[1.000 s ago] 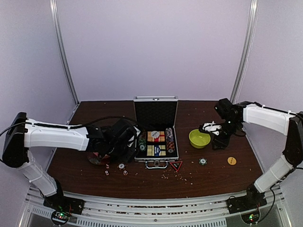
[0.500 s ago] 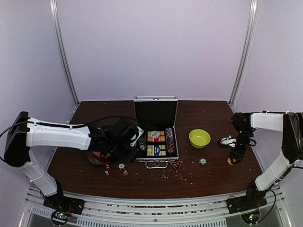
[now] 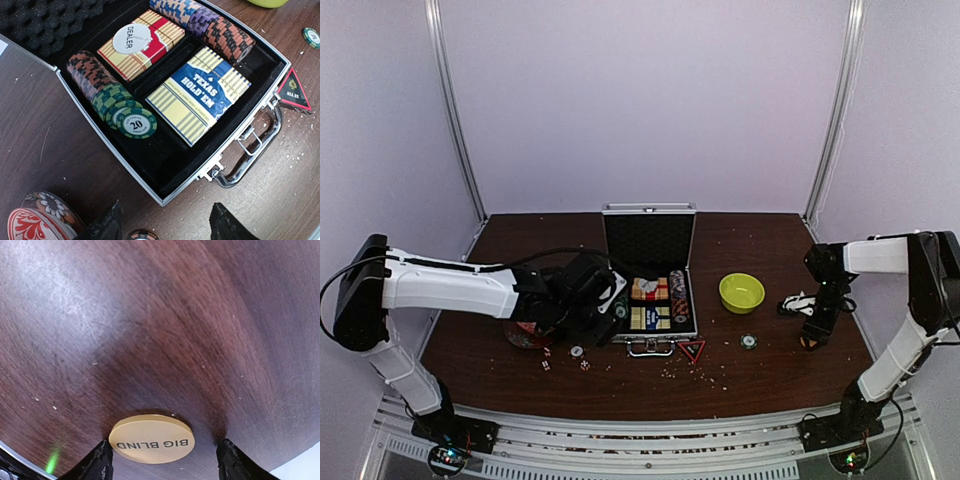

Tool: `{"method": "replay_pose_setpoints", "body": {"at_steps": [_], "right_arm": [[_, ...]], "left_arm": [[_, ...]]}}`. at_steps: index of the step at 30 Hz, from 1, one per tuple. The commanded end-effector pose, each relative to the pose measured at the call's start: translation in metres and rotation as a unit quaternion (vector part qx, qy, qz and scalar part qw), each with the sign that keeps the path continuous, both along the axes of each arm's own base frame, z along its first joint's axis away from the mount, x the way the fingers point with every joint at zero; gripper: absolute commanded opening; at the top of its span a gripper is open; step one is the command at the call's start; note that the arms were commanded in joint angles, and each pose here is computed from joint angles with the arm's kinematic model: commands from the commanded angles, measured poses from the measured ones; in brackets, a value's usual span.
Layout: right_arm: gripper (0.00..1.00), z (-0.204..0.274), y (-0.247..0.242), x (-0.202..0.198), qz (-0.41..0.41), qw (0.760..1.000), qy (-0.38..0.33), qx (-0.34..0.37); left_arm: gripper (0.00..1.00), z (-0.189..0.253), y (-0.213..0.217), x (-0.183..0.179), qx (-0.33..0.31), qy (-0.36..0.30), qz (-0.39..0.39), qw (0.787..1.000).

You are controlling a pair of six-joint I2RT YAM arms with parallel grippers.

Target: Pack up texas hold em set

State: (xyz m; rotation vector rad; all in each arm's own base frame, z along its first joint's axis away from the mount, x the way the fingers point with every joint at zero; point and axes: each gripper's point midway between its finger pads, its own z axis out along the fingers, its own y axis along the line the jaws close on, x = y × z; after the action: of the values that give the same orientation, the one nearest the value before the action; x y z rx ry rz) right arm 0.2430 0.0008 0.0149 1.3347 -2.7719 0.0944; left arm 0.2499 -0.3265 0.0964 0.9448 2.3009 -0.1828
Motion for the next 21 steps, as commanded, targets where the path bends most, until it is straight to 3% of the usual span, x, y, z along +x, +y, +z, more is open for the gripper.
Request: {"method": "replay_pose_setpoints", "body": {"at_steps": [1, 14, 21], "right_arm": [[0.70, -0.003, 0.003, 0.003, -0.001, 1.000, -0.003, 0.013], [0.61, -0.015, 0.005, -0.009, -0.008, 1.000, -0.002, 0.013], [0.51, -0.017, 0.019, -0.018, 0.007, 1.000, 0.000, 0.024]], "left_arm": [[0.61, 0.011, -0.013, 0.006, -0.025, -0.011, -0.005, 1.000], [0.61, 0.008, -0.016, 0.007, -0.026, -0.011, -0.007, 1.000], [0.61, 0.006, -0.015, 0.007, -0.023, -0.011, -0.006, 1.000]]}}
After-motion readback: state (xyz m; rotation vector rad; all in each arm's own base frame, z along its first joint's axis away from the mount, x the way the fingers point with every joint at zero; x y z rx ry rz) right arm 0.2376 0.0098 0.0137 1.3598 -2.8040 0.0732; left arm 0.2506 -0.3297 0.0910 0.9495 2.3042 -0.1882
